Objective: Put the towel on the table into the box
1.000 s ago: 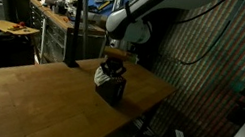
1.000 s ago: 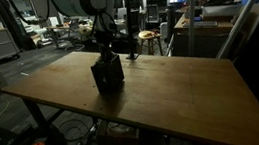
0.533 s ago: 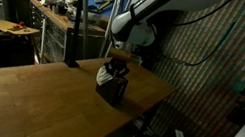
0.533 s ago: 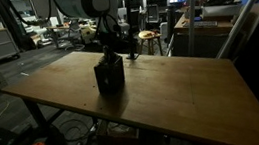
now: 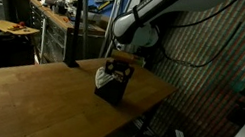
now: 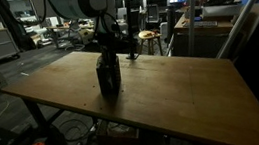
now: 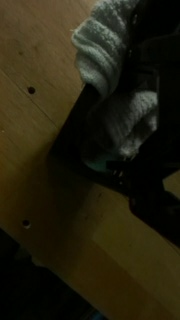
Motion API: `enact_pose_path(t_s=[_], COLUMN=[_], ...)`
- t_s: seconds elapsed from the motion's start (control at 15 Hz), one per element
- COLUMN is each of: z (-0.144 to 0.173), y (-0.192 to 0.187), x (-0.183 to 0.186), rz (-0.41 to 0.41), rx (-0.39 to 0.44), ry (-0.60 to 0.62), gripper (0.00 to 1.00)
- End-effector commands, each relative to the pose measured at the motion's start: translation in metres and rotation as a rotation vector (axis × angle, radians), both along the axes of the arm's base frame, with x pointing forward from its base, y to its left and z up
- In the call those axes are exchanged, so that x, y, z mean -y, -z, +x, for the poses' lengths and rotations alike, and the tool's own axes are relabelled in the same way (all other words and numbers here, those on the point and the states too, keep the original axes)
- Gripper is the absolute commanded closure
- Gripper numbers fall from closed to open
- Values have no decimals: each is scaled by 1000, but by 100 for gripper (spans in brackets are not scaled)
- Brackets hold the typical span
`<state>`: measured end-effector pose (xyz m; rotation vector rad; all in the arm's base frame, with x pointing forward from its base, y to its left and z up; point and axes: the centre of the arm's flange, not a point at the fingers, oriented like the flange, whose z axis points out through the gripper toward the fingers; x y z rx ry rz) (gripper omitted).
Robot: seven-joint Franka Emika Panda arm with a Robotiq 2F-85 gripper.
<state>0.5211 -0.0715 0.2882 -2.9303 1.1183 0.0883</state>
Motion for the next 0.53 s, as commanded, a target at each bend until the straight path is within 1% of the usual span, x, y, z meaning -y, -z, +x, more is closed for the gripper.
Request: enact_pose_path(t_s=[0.0,0.33,0.47], z=[-13,-13,-12], y=[-20,-45,-54], x=[-8,-20,-27], rz=[-55,-117,-128], rx=[33,66,82], ry=[-46,-106,-124], gripper=[0,0,6])
